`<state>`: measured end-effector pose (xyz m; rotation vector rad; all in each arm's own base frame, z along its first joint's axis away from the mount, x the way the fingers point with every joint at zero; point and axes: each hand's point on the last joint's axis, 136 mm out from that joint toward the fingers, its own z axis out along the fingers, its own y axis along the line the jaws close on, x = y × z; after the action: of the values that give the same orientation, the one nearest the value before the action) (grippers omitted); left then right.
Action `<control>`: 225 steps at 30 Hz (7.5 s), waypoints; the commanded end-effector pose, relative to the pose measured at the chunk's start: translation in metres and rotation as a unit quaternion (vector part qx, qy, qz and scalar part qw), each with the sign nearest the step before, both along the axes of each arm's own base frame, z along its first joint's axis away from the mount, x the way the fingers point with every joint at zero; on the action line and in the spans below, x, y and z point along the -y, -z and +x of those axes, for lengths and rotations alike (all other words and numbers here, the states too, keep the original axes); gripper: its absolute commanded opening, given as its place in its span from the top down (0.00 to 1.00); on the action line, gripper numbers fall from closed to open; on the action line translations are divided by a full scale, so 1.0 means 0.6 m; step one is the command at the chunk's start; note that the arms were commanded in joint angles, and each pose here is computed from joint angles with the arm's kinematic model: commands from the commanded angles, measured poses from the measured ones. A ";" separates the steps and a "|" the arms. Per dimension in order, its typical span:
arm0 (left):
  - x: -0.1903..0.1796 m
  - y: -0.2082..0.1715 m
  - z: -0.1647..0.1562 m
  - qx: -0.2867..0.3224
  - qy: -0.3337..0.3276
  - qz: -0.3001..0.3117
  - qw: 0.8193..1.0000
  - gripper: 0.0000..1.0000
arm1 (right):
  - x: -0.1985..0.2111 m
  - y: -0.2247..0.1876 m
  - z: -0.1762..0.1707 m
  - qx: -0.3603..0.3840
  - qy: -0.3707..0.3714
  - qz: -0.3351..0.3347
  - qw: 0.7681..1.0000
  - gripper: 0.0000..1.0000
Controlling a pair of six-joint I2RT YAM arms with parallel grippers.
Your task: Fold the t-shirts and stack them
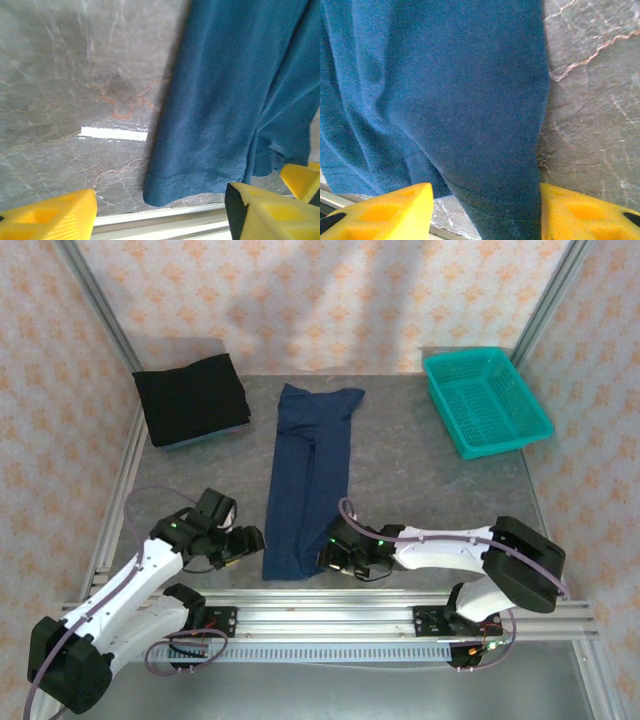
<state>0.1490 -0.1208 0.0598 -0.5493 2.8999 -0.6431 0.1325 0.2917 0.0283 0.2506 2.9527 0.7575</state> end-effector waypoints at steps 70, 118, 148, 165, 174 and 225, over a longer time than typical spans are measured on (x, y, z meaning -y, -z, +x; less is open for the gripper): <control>0.095 -0.129 0.056 0.060 -0.010 -0.070 0.996 1.00 | 0.073 -0.188 0.054 0.063 0.149 0.016 0.987 1.00; 0.007 -0.061 0.636 0.040 -0.083 -0.032 0.995 0.95 | 0.100 -0.070 0.623 -0.020 0.136 -0.016 0.990 0.87; 0.039 -0.110 0.299 0.059 -0.012 -0.082 0.995 0.34 | 0.086 -0.165 0.335 0.050 0.116 0.145 0.981 0.33; 0.051 0.017 0.349 0.000 -0.053 -0.072 0.996 0.42 | 0.073 -0.028 0.346 -0.024 0.133 0.099 0.986 0.44; 0.065 0.042 0.395 0.005 -0.064 -0.065 0.996 0.64 | 0.064 -0.002 0.373 -0.032 0.138 0.088 0.986 0.60; 0.036 -0.187 0.153 0.073 -0.026 -0.008 0.997 1.00 | 0.061 -0.252 0.094 0.082 0.171 0.070 0.979 1.00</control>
<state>0.2309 -0.1492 0.1670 -0.5415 2.7255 -0.7235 0.1782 0.2721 0.1761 0.6463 2.6251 0.9804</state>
